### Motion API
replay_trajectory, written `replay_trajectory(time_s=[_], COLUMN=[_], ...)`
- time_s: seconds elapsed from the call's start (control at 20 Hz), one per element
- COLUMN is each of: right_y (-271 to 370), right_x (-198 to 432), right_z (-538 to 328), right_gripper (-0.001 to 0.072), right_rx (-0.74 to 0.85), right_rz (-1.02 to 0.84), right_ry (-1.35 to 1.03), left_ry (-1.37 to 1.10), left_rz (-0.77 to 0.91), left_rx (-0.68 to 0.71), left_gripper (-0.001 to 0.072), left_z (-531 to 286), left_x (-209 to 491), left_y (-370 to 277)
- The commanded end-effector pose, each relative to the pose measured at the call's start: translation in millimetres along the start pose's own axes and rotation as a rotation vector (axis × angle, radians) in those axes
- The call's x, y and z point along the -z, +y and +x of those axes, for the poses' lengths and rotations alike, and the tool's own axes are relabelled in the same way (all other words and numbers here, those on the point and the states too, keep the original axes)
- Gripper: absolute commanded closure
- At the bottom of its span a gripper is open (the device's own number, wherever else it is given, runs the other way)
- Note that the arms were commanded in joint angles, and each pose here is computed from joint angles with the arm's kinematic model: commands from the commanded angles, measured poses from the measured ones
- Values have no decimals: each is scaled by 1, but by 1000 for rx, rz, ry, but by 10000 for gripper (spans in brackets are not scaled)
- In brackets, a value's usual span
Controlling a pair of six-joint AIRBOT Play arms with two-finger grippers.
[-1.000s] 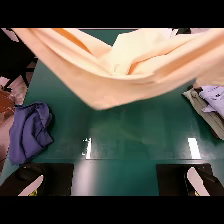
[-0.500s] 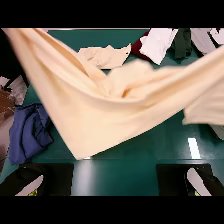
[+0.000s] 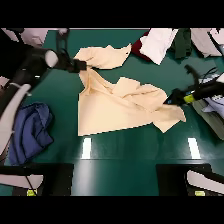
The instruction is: Fold the shirts.
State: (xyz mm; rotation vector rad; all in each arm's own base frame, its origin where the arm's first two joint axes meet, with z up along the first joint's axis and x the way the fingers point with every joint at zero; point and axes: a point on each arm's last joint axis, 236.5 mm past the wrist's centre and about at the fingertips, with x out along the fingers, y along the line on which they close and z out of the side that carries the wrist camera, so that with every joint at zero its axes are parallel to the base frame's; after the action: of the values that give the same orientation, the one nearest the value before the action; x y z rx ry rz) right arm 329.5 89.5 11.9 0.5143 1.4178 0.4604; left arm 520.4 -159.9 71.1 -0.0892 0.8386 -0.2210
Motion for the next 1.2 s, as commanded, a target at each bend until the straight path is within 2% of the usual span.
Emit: replay_trajectory(time_s=[0.0,0.05,0.1,0.15,0.3,0.35,0.5,0.65,0.75,0.95,1.05,1.1,1.15], right_y=[-46,-54,-59,-63,-71,-72,-77,-78,-72,-48,-39,-37,-35], right_x=[23,26,24,19,5,1,-3,3,8,11,9,8,8], right_z=[38,34,29,20,-11,-21,-41,-35,-26,-14,-14,-14,-15], right_gripper=[686,686,686,686,687,686,686,686,686,686,686,686,686], right_rx=[77,95,96,99,121,127,139,113,84,54,58,60,59], right_rz=[51,58,69,78,74,73,79,90,86,33,1,-6,-5], right_ry=[113,118,93,56,-59,-88,-146,-104,-60,-30,-39,-47,-53], left_ry=[101,103,128,177,382,442,507,545,557,686,676,644,608], left_rz=[-23,-40,-82,-131,-216,-228,-288,-385,-453,-494,-511,-507,-500], left_rx=[-36,-48,-70,-98,-143,-110,29,310,426,391,426,417,401], left_gripper=[679,491,155,40,42,43,45,45,45,45,46,177,239], left_z=[53,47,36,20,-36,-53,-95,-122,-121,-107,-105,-99,-93], left_x=[37,32,29,31,73,92,145,199,228,308,316,313,308], left_y=[20,29,44,62,102,102,75,12,-15,-9,-16,-13,-9])
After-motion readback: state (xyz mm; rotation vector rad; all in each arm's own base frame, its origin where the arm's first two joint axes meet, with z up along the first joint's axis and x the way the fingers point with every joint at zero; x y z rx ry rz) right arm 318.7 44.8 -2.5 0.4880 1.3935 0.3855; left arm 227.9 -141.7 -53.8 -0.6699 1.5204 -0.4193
